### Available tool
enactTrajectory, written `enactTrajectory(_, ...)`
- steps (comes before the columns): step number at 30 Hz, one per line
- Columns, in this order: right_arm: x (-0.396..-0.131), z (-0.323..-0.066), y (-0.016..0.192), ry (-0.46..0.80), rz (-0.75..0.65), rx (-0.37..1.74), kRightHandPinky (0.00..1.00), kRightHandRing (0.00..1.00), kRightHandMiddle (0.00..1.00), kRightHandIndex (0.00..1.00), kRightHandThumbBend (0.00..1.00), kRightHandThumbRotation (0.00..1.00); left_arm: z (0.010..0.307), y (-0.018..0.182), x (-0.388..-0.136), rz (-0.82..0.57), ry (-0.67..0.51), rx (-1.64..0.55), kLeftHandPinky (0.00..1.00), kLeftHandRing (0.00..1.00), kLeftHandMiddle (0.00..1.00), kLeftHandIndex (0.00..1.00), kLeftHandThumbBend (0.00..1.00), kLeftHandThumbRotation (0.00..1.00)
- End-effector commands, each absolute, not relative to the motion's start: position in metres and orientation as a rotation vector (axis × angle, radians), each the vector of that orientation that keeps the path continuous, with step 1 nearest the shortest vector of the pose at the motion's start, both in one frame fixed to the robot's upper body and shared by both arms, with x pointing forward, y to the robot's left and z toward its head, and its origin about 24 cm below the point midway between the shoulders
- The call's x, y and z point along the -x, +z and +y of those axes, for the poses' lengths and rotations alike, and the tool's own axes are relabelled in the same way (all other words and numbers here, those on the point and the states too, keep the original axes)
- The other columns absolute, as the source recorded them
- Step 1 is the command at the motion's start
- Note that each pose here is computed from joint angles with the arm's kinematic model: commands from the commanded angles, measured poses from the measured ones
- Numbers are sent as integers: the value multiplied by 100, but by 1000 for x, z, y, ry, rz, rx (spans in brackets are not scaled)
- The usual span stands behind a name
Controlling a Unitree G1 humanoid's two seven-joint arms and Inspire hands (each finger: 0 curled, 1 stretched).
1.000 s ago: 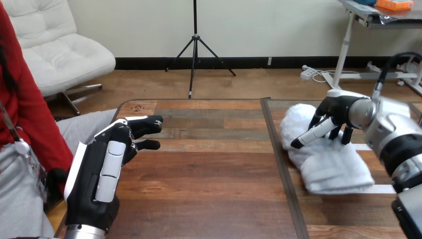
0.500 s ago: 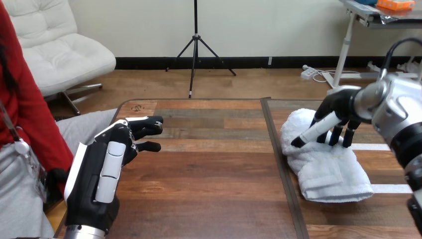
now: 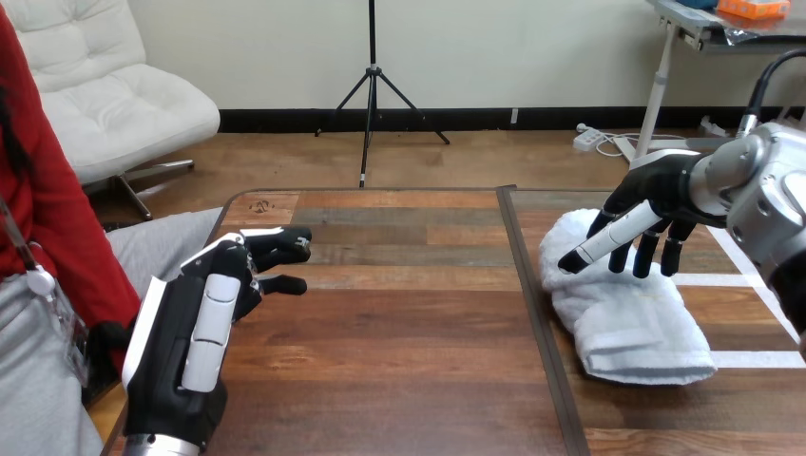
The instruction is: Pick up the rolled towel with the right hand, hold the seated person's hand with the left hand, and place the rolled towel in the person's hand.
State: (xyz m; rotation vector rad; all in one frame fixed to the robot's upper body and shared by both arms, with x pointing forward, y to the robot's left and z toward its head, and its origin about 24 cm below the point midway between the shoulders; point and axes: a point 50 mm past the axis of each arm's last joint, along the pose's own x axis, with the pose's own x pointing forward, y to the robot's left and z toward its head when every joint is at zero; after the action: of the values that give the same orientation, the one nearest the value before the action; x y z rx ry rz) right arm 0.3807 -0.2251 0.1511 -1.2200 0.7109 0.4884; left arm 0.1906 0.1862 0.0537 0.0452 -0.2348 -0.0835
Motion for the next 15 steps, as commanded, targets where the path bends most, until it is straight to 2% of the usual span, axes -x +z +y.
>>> enactTrajectory(1, -367, -219, 203, 427, 516, 1249, 38, 51, 57, 72, 93, 46, 184, 69, -199, -316, -99, -50, 60, 72, 71, 57, 69, 100)
enactTrajectory(15, -346, -217, 228, 364, 343, 1269, 37, 45, 53, 63, 91, 45, 183, 67, -199, -312, -102, -55, 60, 72, 71, 56, 72, 100)
